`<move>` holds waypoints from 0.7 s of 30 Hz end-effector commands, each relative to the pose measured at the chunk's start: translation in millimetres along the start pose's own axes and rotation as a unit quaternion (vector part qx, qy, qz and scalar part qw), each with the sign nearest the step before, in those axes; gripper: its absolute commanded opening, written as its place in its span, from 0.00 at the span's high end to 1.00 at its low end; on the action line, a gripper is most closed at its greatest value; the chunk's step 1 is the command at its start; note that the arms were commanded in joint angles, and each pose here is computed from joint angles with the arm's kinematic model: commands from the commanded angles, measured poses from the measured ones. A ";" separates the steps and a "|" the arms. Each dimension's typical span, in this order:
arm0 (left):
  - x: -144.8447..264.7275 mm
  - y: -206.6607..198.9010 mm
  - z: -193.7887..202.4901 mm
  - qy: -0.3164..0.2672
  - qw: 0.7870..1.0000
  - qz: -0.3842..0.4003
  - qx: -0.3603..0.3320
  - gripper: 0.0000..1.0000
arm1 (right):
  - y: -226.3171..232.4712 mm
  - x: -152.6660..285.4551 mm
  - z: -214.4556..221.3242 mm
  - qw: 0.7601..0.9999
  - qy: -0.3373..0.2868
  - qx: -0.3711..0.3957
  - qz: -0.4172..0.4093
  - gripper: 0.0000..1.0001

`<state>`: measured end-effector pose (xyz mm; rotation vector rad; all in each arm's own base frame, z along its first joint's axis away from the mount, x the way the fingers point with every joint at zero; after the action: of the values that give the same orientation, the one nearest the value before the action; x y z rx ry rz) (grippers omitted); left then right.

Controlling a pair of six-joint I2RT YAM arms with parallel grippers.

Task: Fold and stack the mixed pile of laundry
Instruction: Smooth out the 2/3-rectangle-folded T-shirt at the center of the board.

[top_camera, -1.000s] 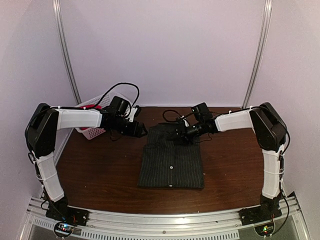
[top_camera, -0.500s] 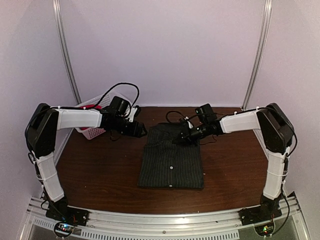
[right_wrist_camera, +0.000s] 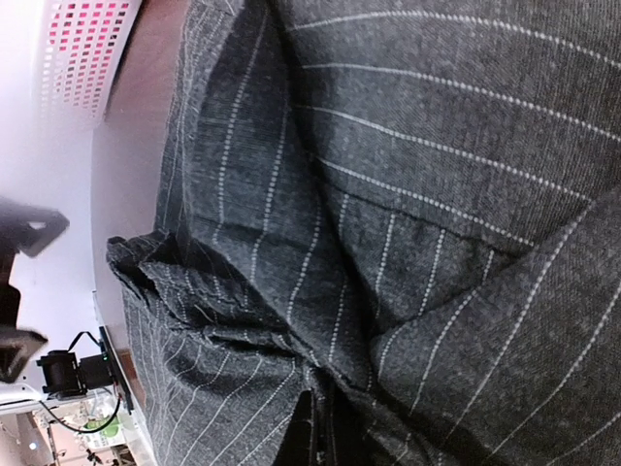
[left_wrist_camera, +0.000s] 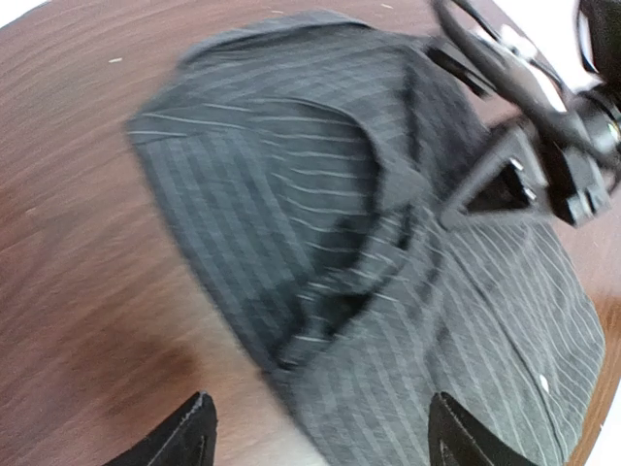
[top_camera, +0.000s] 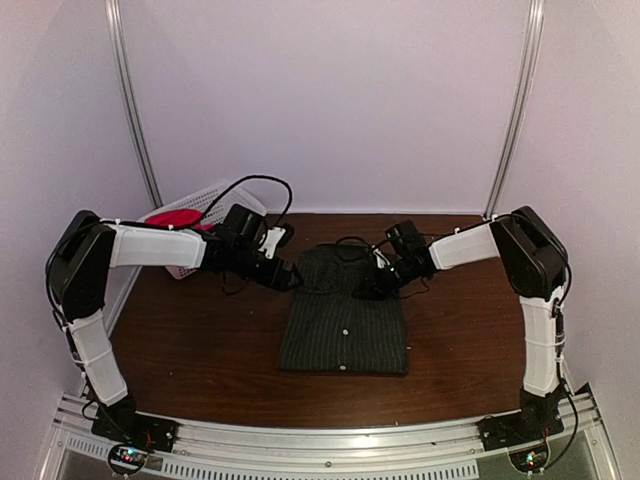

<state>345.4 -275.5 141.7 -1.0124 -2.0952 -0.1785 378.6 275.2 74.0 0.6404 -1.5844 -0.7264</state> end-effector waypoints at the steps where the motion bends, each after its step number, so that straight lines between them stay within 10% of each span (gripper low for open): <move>1: -3.0 -31.5 -4.6 -0.040 0.996 0.066 -0.049 0.25 | -3.0 -0.1 -19.1 0.998 -0.036 0.030 0.042 1.00; 7: -40.9 -34.1 24.1 0.005 0.997 0.074 -0.004 0.35 | 11.4 9.6 -31.4 0.995 -0.042 0.064 0.064 0.97; 14: -29.7 -37.8 25.1 -0.001 0.997 0.076 -0.006 0.37 | 63.3 70.8 -11.5 0.994 -0.049 0.088 0.029 0.54; 21: 6.1 -57.3 16.5 -0.008 0.996 0.084 -0.043 0.36 | 43.9 111.8 77.1 1.000 -0.005 0.005 -0.015 0.52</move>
<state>304.9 -301.6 118.5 -1.1587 -1.9880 -0.1489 336.7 246.6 184.1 0.7184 -1.7267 -0.6580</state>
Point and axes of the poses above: each gripper's point midway between its finger pads, its own x axis back along the fingers, its own y axis along the line the jaws close on, z = x × y, the point moved 7 cm from there along x, back along the fingers, and after that the axes turned 10 degrees about -x, right-handed, at the moved point
